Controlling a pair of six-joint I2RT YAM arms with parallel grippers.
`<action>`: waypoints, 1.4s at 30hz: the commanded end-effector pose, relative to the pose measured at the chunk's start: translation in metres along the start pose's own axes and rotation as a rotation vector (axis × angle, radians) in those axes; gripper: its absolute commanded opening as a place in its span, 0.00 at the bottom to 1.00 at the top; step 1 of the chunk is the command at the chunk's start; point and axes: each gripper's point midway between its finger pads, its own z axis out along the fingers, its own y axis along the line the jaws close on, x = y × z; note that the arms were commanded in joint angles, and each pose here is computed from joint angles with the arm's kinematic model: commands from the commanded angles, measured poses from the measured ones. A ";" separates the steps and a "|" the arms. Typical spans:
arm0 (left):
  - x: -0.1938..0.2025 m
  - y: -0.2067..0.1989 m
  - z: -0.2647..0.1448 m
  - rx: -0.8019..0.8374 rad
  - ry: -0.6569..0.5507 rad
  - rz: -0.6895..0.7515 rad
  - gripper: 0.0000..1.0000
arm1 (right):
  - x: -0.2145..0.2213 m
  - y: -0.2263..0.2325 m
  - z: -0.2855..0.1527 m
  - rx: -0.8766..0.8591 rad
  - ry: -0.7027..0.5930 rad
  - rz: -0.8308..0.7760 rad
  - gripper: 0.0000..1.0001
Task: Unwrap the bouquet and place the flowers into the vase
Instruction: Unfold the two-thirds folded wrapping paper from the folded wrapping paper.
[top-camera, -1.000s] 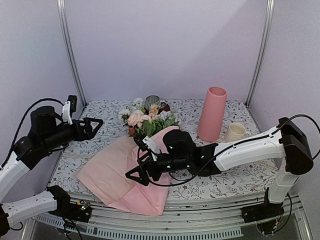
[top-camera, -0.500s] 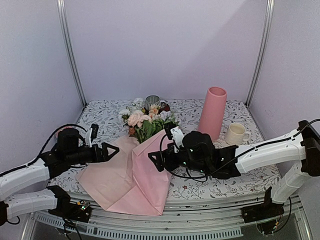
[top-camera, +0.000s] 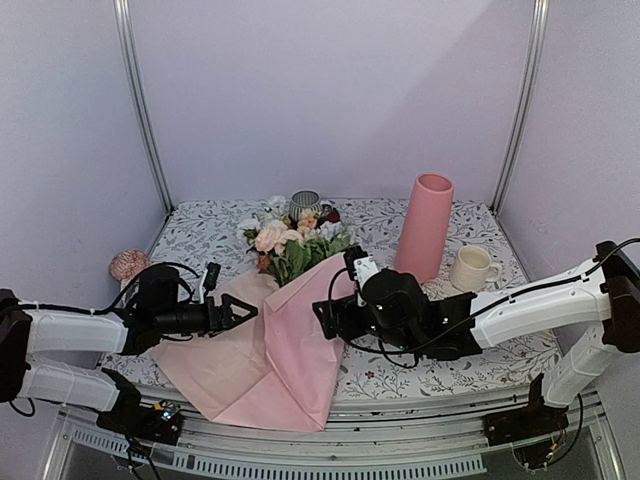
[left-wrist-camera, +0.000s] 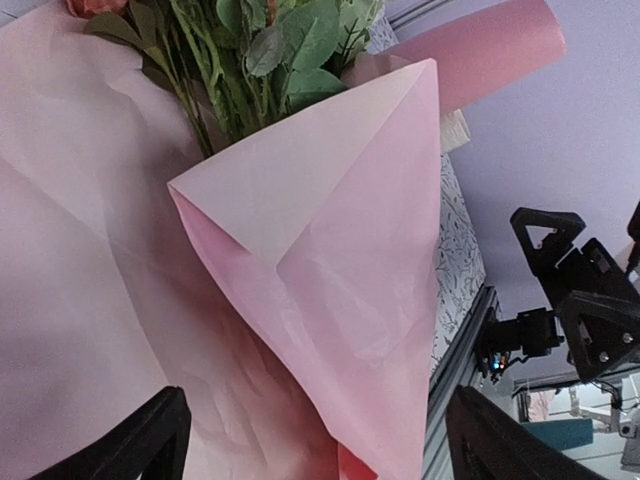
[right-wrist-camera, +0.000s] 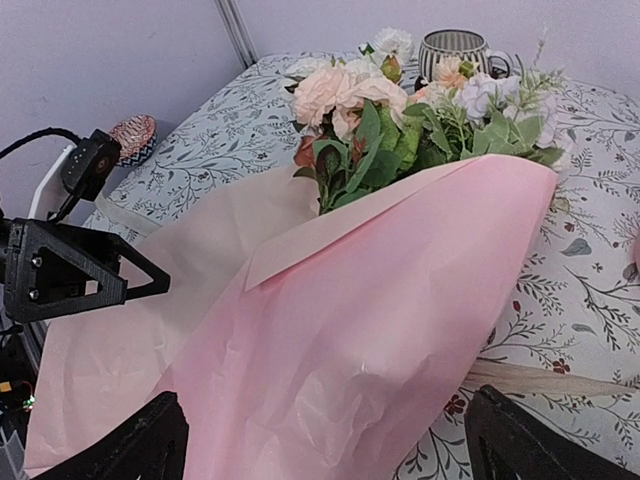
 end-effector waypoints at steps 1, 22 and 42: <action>0.006 -0.011 0.008 0.082 0.018 0.008 0.91 | 0.001 -0.018 -0.008 0.065 -0.014 0.025 0.99; 0.007 0.028 -0.003 -0.138 -0.066 0.020 0.36 | 0.005 -0.035 -0.018 0.100 -0.024 0.058 0.99; 0.045 0.022 0.048 -0.064 0.164 0.014 0.00 | 0.006 -0.043 -0.027 0.107 -0.032 0.085 0.99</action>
